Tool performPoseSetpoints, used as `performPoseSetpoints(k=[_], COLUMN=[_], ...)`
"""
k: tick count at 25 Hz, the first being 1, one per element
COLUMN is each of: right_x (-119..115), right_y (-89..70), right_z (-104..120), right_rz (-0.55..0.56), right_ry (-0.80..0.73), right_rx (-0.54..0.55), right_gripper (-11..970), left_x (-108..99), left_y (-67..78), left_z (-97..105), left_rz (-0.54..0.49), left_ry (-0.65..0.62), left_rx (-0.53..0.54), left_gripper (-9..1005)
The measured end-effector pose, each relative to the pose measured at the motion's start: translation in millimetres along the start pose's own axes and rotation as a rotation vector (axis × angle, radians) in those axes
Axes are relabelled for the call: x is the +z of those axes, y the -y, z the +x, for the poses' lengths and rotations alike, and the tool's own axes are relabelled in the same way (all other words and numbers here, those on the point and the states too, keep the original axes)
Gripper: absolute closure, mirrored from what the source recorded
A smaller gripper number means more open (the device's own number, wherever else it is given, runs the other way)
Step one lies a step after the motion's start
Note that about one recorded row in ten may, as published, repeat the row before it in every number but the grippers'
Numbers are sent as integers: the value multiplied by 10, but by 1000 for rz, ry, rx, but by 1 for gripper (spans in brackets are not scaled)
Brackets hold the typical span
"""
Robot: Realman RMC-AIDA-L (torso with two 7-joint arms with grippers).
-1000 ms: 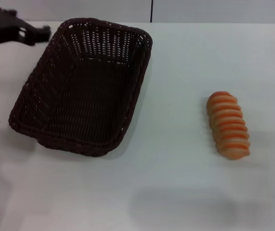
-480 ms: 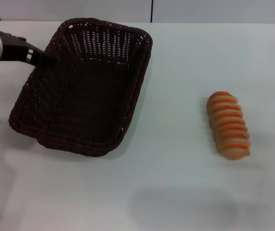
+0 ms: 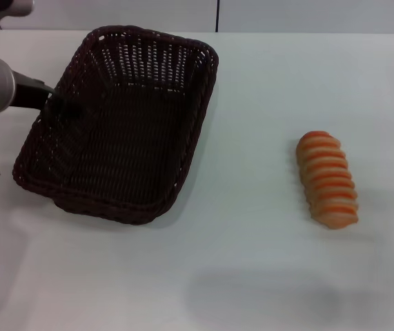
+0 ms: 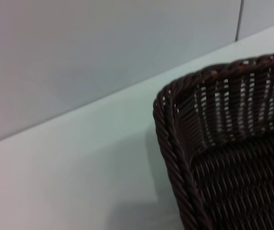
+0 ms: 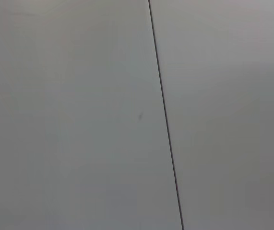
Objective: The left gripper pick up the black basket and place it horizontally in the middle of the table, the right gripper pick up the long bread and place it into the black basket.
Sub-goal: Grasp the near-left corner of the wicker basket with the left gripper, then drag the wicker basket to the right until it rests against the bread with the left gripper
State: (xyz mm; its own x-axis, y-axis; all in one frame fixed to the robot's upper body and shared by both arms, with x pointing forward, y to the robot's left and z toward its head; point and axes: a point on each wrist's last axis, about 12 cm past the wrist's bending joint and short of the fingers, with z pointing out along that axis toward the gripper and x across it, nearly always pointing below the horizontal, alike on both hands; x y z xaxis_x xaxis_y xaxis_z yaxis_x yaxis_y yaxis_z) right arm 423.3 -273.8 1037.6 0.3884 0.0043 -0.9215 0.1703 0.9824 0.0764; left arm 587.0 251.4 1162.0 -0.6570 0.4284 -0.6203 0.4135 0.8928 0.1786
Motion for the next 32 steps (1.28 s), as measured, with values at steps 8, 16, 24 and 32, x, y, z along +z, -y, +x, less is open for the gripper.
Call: performPoseSetpoints(k=[8, 16, 24, 32], right_x=[-4, -10, -3, -3], right_y=[6, 9, 6, 7], right_z=[3, 3, 3, 3], right_rz=[1, 4, 3, 3], right_ry=[-3, -4, -3, -3], right_rx=[-2, -2, -2, -2], right_gripper=[187, 187, 187, 188], left_x=[125, 160, 113, 73], left_y=[-1, -1, 29, 48], left_z=[23, -3, -50, -107], left_rz=[-1, -13, -6, 2], left_ry=[-46, -65, -66, -37], left_rx=[12, 29, 64, 115], left_gripper=[287, 296, 587, 709])
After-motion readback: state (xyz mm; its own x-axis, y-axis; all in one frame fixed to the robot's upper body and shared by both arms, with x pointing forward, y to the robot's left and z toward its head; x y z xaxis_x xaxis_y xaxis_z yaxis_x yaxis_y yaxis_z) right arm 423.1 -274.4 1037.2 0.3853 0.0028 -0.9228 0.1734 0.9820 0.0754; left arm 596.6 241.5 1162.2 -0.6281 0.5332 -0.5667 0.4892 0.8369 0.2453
